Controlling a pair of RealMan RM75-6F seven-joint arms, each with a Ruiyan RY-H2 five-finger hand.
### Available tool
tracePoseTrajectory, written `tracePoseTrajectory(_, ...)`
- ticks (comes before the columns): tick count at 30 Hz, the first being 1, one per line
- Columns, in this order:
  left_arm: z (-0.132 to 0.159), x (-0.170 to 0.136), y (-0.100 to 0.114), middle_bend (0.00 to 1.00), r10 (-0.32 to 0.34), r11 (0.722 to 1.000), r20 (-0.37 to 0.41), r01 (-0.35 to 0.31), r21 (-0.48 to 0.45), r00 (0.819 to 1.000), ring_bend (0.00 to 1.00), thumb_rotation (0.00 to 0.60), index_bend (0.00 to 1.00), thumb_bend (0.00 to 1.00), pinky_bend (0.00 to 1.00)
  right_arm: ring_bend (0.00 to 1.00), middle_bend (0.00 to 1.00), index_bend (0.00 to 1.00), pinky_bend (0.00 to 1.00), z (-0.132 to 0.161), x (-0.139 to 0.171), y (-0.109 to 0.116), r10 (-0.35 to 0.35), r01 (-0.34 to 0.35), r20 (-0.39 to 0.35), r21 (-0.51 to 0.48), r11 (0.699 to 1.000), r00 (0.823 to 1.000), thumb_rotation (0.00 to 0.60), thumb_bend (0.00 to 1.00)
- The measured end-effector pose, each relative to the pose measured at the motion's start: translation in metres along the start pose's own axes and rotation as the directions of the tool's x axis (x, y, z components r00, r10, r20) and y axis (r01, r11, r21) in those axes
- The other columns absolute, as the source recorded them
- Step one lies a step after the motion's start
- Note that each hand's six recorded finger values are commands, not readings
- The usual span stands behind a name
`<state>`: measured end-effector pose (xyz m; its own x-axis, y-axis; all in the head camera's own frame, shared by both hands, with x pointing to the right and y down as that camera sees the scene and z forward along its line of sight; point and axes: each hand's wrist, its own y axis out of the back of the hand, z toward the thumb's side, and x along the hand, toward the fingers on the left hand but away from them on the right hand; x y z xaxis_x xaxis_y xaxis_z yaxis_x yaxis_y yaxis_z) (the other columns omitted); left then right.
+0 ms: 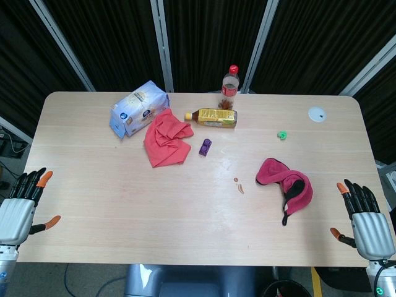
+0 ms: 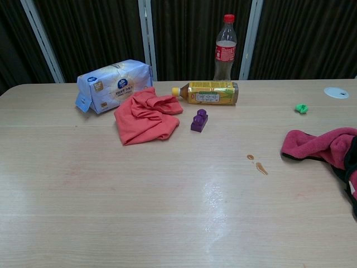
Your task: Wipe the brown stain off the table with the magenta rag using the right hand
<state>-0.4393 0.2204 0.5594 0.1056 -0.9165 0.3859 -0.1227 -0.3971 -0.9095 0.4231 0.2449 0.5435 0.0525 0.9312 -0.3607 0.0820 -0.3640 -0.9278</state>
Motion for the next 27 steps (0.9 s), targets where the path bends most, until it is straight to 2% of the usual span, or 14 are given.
tracePoseTrajectory(17,0.0,0.001,0.0,0.0,-0.002,1.0,0.004,0.002,-0.003,1.0,0.0,0.6,0.0,0.0,0.0,0.0,0.0,0.0,0.06,0.001,-0.002,-0.002,0.012,-0.012,0.001,-0.008,1.0,1.0,0.6,0.0)
tracePoseTrajectory(22,0.0,0.001,0.0,0.0,-0.004,1.0,0.005,0.004,-0.008,1.0,0.0,0.6,0.0,0.0,0.0,0.0,0.0,0.0,0.06,0.002,-0.01,-0.013,0.072,-0.072,0.013,-0.009,0.997,0.997,0.6,0.0)
tracePoseTrajectory(27,0.002,0.002,-0.001,0.0,-0.004,1.0,0.01,0.004,-0.01,1.0,0.0,0.6,0.0,0.0,0.0,0.0,0.0,0.0,0.06,0.015,-0.031,-0.029,0.132,-0.131,-0.002,0.013,0.991,0.991,0.6,0.0)
